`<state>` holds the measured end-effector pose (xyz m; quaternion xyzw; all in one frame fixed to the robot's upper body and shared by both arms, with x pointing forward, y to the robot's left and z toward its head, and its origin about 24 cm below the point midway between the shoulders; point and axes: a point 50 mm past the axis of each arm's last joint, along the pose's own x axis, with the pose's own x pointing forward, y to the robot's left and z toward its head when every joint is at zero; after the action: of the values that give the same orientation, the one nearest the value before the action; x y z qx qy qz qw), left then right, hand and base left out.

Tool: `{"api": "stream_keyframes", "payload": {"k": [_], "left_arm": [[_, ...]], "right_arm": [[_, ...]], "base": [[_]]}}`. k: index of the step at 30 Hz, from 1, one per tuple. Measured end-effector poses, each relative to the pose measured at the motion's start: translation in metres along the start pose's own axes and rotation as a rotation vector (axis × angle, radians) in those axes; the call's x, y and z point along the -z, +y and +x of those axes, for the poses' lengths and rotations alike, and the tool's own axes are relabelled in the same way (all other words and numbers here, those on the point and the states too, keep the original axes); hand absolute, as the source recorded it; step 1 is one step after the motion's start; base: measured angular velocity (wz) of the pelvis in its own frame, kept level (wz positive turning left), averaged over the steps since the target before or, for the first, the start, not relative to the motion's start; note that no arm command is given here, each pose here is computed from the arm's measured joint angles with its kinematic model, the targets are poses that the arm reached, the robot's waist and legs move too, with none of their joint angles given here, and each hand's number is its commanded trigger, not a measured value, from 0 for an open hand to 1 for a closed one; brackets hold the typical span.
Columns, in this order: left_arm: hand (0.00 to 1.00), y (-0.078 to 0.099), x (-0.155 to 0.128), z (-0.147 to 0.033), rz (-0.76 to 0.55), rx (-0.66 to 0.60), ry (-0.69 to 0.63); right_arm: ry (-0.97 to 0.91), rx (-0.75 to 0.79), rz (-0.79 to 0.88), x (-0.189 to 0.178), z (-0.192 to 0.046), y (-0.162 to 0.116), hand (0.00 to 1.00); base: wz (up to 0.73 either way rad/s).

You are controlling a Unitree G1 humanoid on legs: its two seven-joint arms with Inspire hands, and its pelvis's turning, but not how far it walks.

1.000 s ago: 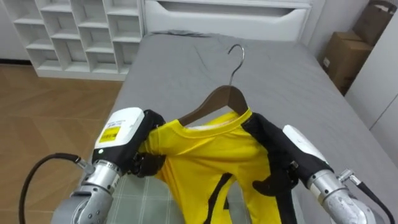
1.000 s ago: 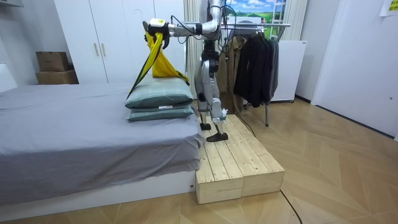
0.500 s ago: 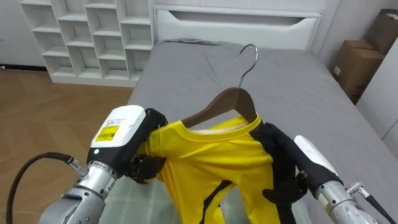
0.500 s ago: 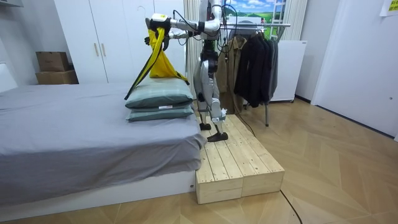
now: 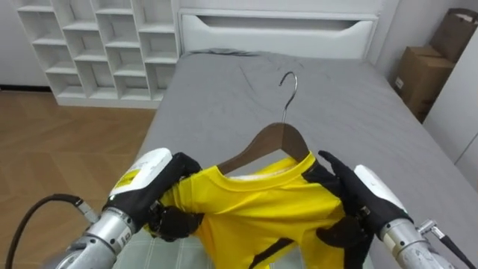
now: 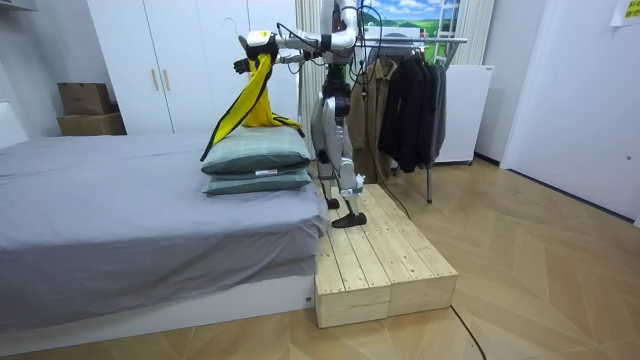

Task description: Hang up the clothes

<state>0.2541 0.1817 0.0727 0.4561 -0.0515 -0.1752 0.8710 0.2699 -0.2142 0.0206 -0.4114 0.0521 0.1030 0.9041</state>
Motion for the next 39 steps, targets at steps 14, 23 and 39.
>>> {"api": "stream_keyframes", "payload": {"k": [14, 23, 39], "left_arm": [[1.00, -0.001, 0.000, 0.000, -0.006, 0.022, -0.001], [1.00, 0.000, -0.003, 0.000, -0.004, 0.036, -0.011], [1.00, -0.005, -0.001, -0.001, -0.011, 0.047, 0.012]], "right_arm": [[-0.006, 0.016, -0.004, -0.001, 0.000, -0.001, 0.00], [-0.081, 0.011, -0.023, -0.019, 0.001, -0.007, 0.00], [-0.101, -0.032, -0.064, -0.031, 0.003, 0.002, 0.00]], "base": [[-0.02], [-0.01], [-0.03]]}}
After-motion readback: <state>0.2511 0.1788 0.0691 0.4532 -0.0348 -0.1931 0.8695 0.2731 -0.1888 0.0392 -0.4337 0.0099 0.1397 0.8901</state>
